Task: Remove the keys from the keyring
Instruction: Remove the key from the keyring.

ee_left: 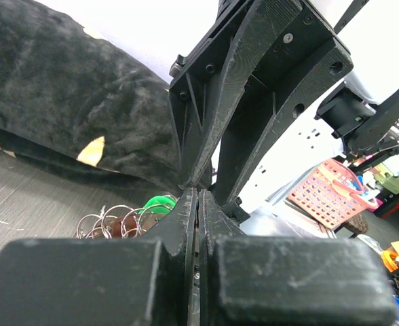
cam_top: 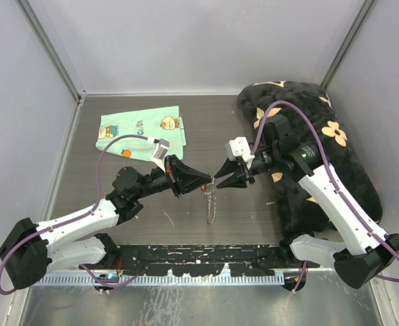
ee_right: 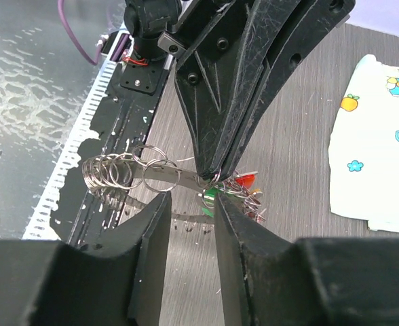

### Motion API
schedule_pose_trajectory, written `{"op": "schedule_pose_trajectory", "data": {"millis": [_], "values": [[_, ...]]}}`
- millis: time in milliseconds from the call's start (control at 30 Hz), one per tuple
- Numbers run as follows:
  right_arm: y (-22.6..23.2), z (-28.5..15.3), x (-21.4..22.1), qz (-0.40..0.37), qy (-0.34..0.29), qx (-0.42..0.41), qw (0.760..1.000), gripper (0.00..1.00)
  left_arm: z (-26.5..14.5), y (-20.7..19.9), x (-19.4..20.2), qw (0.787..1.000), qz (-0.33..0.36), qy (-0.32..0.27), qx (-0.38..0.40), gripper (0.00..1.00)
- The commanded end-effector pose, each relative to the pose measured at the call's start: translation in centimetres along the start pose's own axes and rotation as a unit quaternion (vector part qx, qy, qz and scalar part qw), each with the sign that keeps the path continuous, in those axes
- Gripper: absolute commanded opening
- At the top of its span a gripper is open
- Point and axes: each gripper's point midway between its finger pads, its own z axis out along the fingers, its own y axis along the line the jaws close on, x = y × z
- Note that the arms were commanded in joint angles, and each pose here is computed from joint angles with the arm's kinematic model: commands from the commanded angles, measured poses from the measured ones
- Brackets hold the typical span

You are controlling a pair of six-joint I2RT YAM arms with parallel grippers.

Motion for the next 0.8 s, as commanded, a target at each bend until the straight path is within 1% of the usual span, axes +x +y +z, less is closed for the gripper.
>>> {"op": "schedule_pose_trajectory", "data": {"millis": [0, 533, 633, 767], "values": [[-0.62, -0.01, -0.73, -0.030, -0.002, 0.013, 0.999, 0.36, 0.21, -1.95, -3.34, 0.997, 0.020, -0.061, 0.029, 0.00], [-1.44, 0.23, 0.06, -0.044, 0.019, 0.035, 0.998, 0.29, 0.61, -2.10, -3.36, 0.997, -0.003, -0.070, 0.026, 0.00], [-1.41, 0.18, 0.09, -0.048, 0.020, 0.036, 0.998, 0.26, 0.65, -2.04, -3.45, 0.997, -0.007, -0.072, 0.024, 0.00], [-1.39, 0.05, -0.08, -0.056, 0.021, 0.039, 0.997, 0.18, 0.69, -1.89, -3.49, 0.997, -0.014, -0.074, 0.020, 0.00]]}}
